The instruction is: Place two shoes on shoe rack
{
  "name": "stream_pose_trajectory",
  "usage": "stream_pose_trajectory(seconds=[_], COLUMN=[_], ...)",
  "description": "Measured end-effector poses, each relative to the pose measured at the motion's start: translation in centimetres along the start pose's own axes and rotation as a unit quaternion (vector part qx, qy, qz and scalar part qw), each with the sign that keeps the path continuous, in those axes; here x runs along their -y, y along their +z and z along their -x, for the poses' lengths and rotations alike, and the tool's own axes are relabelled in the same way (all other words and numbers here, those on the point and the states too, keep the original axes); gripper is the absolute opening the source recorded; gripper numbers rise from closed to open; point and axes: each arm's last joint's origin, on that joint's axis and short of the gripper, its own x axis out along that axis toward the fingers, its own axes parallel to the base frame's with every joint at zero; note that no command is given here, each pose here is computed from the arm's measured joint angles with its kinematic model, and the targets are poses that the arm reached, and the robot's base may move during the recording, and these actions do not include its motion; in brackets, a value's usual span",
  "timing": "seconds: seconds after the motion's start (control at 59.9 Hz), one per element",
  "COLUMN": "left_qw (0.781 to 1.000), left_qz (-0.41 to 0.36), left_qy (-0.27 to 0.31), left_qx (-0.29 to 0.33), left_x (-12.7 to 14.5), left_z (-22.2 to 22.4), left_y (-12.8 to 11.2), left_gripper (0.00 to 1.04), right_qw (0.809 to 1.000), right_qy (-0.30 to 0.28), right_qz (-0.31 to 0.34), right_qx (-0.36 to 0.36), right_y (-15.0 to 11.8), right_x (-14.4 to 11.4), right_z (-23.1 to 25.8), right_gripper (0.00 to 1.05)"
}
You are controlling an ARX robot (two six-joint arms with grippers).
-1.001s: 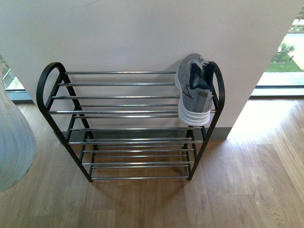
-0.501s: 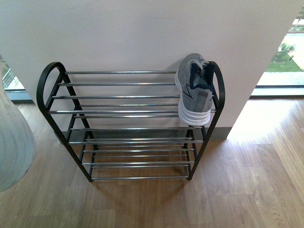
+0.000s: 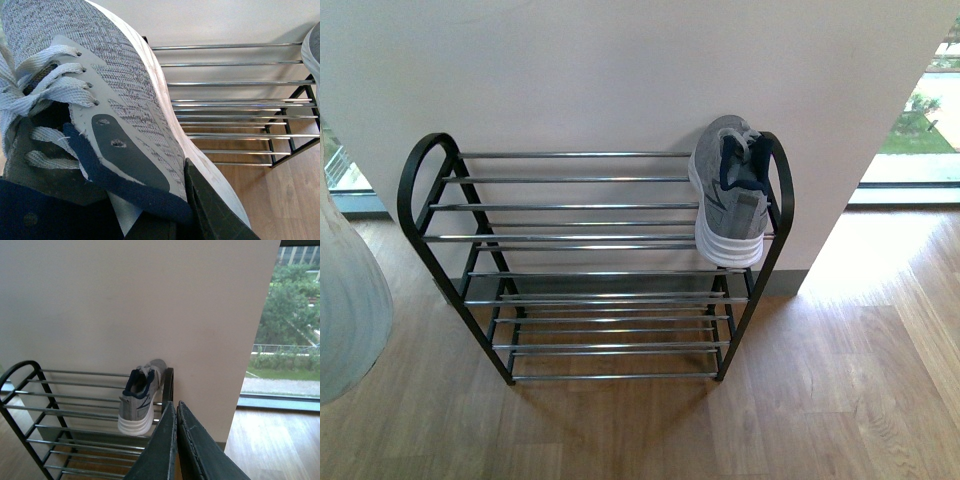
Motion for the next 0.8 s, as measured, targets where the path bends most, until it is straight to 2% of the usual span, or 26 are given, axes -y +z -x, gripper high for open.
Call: stream_pose_trajectory(seconds=[0.517, 0.801], left_qw=[1.000, 1.000], left_qz=[0.000, 0.000], left_qy=[-0.001, -0.001], left_qx=[0.000, 0.000], left_x=[0.02, 0.02], left_z=[0.01, 0.01], left_y=[0.00, 0.00], left_gripper=[0.02, 0.02], right_qw=[1.000, 1.000], right_qy=[0.000, 0.001], right_qz=[0.000, 0.001], right_qx=[0.002, 0.002], right_y=[0.02, 0.02], right_x=[-0.01, -0.01], right_z=[0.06, 0.06], right_gripper=[0.02, 0.48])
